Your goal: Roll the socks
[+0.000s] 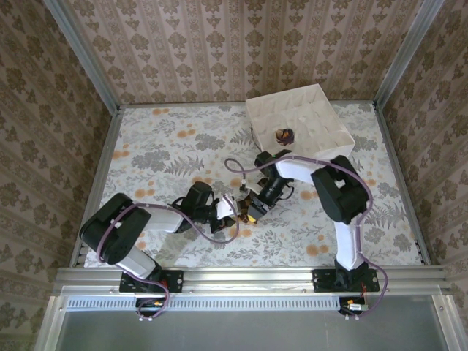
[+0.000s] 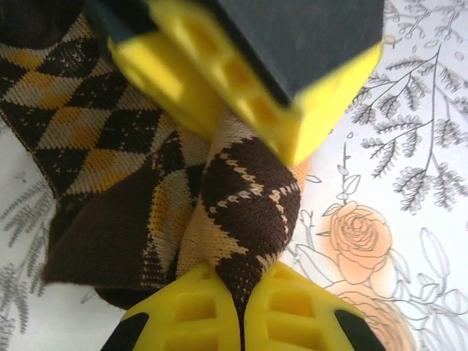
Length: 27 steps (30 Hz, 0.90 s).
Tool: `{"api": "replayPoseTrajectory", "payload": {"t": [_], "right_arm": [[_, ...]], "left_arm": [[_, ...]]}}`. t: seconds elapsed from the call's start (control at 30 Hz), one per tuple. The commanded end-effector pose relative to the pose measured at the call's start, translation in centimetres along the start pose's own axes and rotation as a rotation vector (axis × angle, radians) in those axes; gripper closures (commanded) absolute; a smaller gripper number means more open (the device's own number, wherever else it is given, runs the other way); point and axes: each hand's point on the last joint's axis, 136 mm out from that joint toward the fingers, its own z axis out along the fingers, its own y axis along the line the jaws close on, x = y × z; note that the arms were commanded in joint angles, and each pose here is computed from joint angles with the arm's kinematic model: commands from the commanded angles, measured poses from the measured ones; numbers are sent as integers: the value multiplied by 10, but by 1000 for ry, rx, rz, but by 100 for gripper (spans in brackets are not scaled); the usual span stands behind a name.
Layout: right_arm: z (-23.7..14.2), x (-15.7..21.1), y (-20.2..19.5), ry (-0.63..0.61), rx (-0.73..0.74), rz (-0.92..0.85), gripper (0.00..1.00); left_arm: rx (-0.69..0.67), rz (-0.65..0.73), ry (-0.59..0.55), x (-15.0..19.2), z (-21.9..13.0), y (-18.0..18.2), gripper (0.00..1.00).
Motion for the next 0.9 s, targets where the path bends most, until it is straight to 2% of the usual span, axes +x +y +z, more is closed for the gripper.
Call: {"api": "replayPoseTrajectory", "payload": {"t": [0.0,0.07,0.17,0.3,0.57,0.7,0.87], "right_arm": [[-40,-35,1,-270,103,1,58],[-56,-39,1,-381,168,-8,57],[-71,-33,0,-474,272,-23,56],[-82,-16,-2,-522,443,-67,57],[-93,2,36,-618,750,-429,59],[-91,12,44,-607,820,-595,52],[-73,10,40,-484,899,-711,46]], "left_arm": [[83,-253,88,15,1,-16,100],[95,-347,134,17,4,-15,100],[129,-440,175,17,7,-15,100],[178,-560,213,16,10,-12,100],[264,-751,294,15,13,-11,100],[281,-801,318,17,12,-11,100],[307,-854,315,14,10,-10,100]]}}
